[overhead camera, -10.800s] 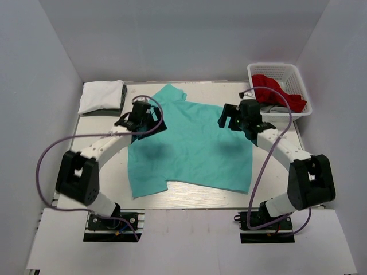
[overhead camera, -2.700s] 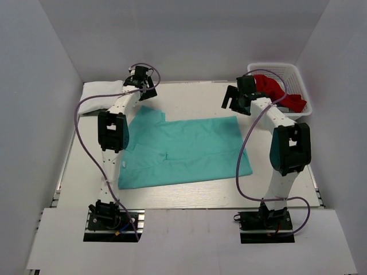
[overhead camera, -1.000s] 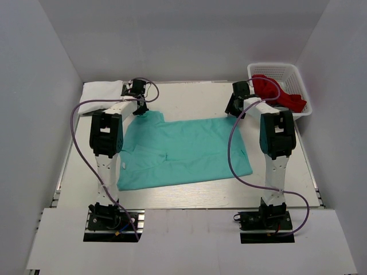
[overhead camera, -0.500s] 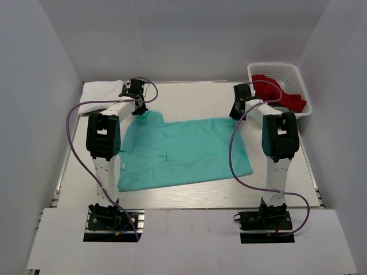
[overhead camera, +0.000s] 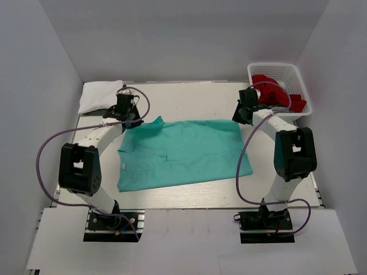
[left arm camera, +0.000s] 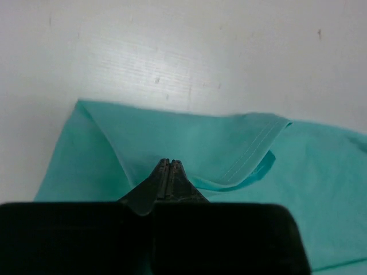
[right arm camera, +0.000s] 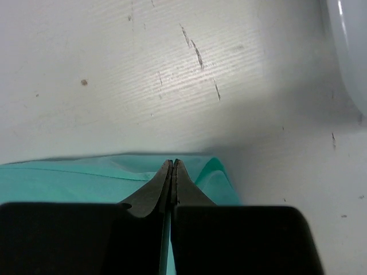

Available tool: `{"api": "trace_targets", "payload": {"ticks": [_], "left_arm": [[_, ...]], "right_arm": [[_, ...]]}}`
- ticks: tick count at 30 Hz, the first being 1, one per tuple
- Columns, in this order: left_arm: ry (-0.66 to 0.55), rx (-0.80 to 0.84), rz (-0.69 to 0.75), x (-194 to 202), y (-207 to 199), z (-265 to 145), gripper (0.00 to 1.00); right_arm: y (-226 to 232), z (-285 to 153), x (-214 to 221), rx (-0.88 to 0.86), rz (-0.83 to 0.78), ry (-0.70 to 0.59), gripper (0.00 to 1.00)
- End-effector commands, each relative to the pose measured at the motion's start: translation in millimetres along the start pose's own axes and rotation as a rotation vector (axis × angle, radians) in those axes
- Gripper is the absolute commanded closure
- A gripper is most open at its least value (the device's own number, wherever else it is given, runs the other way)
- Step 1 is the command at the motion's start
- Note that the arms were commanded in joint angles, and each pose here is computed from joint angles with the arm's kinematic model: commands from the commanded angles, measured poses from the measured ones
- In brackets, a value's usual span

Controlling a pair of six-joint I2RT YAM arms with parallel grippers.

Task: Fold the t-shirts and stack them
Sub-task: Grap the side of the flattened tshirt furthest away from the robot with both arms, then fold the other side of the tshirt into a rectangle

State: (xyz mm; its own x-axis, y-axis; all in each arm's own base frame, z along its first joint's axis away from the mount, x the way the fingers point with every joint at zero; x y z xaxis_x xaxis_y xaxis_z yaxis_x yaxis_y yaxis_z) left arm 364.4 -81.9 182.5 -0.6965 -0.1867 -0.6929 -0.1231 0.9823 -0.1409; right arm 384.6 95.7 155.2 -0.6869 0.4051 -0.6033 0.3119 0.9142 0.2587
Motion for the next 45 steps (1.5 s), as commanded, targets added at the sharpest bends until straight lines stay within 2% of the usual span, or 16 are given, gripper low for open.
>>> {"api": "trace_targets", "payload": {"ticks": [1,2,9,15,26,31,34,35,36,38,39,41,42,43,44,45], "left_arm": [[0.004,0.102,-0.088,24,0,-26,1.0],[-0.031,0.117,-0.111,24,1,-40,1.0],[0.018,0.159,-0.189,80,15,-74,1.0],[0.06,0.152,-0.235,109,26,-99,1.0],[0.029,0.081,-0.305,121,37,-120,1.0],[0.084,0.096,-0.339,141,40,-121,1.0],[0.177,0.096,-0.395,161,42,-123,1.0],[0.247,0.063,-0.426,172,44,-125,0.91],[0.268,0.05,-0.425,175,45,-126,0.8],[0.319,0.029,-0.434,185,49,-133,0.61],[0.325,0.025,-0.433,187,50,-135,0.46],[0.298,0.042,-0.435,176,47,-142,0.39],[0.278,0.056,-0.426,171,46,-145,0.26],[0.245,0.078,-0.414,163,44,-150,0.05],[0.23,0.087,-0.415,161,43,-149,0.0],[0.186,0.126,-0.401,152,40,-149,0.0]], "right_arm": [[-2,-15,2,-0.036,0.01,-0.054,1.0],[-3,-20,1,-0.039,0.01,-0.064,1.0],[-22,-36,19,-0.006,0.027,-0.082,1.0],[-32,-49,23,0.014,0.03,-0.113,1.0],[-40,-54,30,0.029,0.018,-0.114,1.0],[-48,-53,42,0.054,0.051,-0.1,1.0],[-58,-50,55,0.119,0.088,-0.075,1.0],[-62,-51,57,0.155,0.092,-0.082,0.93],[-67,-53,59,0.198,0.09,-0.089,0.66],[-73,-57,59,0.262,0.099,-0.108,0.57],[-76,-59,61,0.284,0.101,-0.105,0.4],[-76,-68,56,0.284,0.112,-0.134,0.31],[-75,-69,56,0.269,0.101,-0.13,0.28],[-70,-72,55,0.214,0.103,-0.125,0.21],[-68,-78,52,0.175,0.087,-0.135,0.15],[-66,-80,50,0.148,0.082,-0.139,0.1]]}}
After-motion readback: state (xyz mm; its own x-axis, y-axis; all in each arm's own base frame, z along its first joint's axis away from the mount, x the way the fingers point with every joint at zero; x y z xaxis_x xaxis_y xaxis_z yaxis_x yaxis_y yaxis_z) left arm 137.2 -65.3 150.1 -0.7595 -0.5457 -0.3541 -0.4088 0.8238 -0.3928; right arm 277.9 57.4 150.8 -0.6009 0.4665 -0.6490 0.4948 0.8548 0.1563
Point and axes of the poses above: each gripper's point midway between its finger pads, its own z axis out along the fingers, its own y axis along the line the jaws close on, x = y × z, the point moved 10 cm from there along -z, back along the fingers, and after that the axes turned 7 degrees about z, right-handed, at the moved point
